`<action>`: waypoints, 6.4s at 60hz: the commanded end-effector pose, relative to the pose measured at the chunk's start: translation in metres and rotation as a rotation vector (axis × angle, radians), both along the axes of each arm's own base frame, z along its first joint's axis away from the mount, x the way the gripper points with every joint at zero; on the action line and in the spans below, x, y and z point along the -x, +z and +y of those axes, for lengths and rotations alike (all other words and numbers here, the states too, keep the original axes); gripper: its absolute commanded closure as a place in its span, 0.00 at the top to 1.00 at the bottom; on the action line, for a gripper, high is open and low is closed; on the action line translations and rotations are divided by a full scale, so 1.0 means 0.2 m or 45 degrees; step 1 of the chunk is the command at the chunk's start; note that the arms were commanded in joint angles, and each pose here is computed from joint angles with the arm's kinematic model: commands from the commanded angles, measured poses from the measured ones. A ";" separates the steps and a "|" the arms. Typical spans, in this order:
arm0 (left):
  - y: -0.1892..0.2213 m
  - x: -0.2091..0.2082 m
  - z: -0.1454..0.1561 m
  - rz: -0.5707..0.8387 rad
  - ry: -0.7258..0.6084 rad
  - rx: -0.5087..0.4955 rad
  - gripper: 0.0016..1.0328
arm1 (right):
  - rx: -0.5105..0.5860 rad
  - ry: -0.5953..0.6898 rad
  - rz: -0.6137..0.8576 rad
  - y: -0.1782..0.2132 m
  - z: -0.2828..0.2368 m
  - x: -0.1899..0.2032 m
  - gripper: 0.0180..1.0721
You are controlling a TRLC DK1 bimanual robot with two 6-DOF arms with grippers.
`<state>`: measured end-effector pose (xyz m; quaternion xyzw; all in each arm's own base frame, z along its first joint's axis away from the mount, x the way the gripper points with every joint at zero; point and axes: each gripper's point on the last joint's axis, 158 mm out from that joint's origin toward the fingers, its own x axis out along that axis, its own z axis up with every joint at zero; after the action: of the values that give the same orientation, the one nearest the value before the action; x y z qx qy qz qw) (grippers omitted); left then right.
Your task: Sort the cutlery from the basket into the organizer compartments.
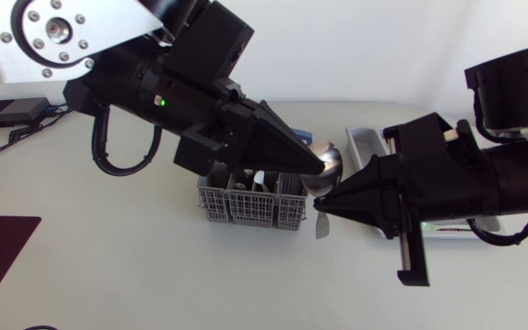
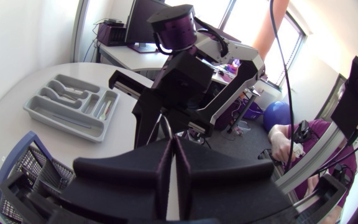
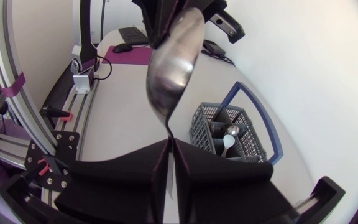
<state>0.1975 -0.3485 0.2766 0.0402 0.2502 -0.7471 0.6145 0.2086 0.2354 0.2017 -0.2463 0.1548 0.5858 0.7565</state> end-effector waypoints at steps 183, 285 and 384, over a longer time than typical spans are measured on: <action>-0.66 -0.74 0.45 -0.846 1.027 -0.797 0.63 | 0.496 -1.870 0.277 -0.64 -1.40 -1.48 0.49; -0.93 -0.96 0.33 -0.404 1.165 -1.112 0.41 | 0.249 -1.175 0.416 -0.57 -0.70 -0.57 0.54; -1.14 -0.92 0.30 -0.599 1.082 -1.215 0.03 | 0.272 -1.148 0.399 -0.61 -0.65 -0.52 0.54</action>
<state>0.3884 -0.2910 0.0677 0.3440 0.3960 -0.2186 0.8228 0.3143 0.1053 0.0812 -0.1426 0.4188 0.2140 0.8709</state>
